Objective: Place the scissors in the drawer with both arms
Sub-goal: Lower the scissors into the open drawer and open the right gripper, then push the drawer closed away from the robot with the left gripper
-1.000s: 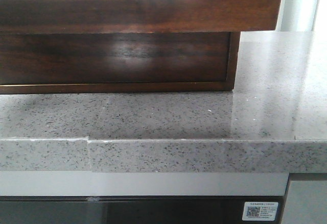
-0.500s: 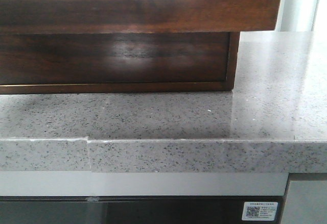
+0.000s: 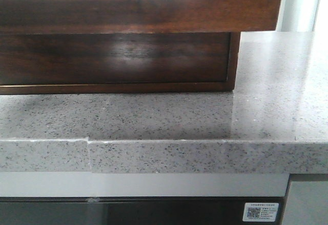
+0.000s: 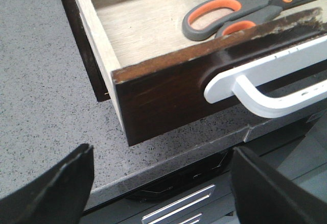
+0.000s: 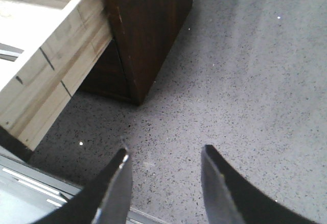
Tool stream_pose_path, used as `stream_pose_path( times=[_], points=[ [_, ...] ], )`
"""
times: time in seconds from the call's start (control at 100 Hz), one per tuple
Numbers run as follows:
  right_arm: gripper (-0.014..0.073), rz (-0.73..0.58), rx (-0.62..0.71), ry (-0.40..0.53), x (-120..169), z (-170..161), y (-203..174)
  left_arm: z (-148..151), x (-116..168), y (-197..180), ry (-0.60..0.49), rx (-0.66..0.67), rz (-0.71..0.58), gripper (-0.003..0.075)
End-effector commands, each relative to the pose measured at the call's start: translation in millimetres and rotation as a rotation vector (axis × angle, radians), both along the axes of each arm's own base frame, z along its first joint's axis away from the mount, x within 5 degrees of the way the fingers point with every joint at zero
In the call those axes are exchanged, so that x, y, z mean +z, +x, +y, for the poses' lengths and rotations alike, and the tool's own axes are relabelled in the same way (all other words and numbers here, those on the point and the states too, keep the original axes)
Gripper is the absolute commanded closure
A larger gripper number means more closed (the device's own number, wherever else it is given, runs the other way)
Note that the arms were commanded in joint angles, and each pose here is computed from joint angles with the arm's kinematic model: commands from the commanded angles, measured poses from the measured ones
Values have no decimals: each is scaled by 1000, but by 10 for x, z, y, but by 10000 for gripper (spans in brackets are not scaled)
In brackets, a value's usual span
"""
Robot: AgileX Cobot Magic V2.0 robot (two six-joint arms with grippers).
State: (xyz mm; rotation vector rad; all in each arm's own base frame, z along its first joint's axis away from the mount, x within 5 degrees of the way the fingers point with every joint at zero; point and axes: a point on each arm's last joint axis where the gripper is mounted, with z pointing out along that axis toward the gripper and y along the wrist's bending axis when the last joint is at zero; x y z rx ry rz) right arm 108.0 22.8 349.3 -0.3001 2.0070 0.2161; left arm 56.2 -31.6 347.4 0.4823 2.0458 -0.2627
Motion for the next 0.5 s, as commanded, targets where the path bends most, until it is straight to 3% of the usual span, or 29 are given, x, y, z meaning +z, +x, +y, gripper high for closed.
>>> stream_pose_path(
  times=[0.0,0.1,0.17,0.34,0.49],
  points=[
    [323,-104,-41,33,141,-18,0,-14,141,27,-48,5,-75,209],
    [330,-102,-40,33,139,-17,-1,-14,141,27,-48,5,-75,211],
    [381,-101,-39,33,138,-16,-2,-14,141,27,-48,5,-75,250],
    [585,-99,-37,33,136,-15,-3,-14,141,27,-48,5,-75,460],
    [664,-98,-37,33,136,-15,-3,-14,141,27,-48,5,-75,636]
  ],
)
